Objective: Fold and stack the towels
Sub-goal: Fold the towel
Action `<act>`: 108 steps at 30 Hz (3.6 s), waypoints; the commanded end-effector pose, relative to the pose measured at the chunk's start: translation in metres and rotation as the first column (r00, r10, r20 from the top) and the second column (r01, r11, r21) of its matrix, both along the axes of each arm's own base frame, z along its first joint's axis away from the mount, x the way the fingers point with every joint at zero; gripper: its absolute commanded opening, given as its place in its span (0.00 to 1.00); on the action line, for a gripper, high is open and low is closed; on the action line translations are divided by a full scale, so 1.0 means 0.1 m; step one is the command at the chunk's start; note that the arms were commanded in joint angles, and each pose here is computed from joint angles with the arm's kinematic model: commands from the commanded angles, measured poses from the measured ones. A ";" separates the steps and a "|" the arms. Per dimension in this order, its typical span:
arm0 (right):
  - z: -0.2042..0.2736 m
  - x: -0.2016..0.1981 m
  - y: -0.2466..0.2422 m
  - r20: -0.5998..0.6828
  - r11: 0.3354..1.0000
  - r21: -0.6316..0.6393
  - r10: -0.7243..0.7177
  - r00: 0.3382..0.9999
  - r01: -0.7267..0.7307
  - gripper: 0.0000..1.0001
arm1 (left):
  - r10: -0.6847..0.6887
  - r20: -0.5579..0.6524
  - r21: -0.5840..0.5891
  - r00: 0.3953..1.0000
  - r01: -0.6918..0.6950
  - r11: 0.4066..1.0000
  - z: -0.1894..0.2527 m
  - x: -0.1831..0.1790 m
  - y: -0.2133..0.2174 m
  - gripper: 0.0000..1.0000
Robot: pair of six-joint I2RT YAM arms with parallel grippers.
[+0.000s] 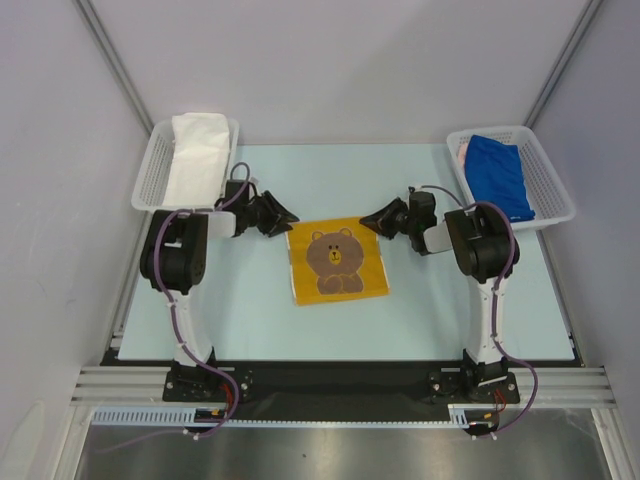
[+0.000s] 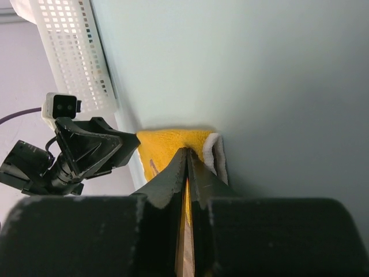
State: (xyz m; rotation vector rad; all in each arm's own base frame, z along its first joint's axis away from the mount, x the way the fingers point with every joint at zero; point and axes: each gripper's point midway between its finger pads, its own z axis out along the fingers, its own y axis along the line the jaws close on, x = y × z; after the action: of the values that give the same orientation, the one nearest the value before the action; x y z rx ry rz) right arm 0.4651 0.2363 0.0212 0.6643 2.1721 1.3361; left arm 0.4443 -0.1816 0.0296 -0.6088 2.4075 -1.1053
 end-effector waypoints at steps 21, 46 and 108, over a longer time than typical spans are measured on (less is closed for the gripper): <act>0.03 -0.12 -0.48 -0.005 0.985 -0.083 -0.155 0.988 0.154 0.05 | -0.036 0.068 0.226 0.997 0.019 0.974 0.16 0.54 0.33 0.50; 0.10 0.33 -0.57 0.065 0.910 -0.395 0.164 0.984 -0.125 0.36 | -0.037 0.007 0.307 0.999 0.033 0.951 0.10 -0.06 0.41 0.58; 0.08 -0.05 -0.50 -0.023 0.717 -0.595 0.437 0.899 -0.364 0.41 | -0.216 -0.065 0.391 0.974 0.224 0.893 -0.07 0.03 0.14 0.44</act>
State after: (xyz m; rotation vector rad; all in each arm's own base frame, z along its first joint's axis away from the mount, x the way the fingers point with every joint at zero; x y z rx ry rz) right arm 0.4719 0.1944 0.0296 -0.1318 2.4869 0.7890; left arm 0.4550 -0.1751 0.0253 -0.2350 2.6251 -0.7189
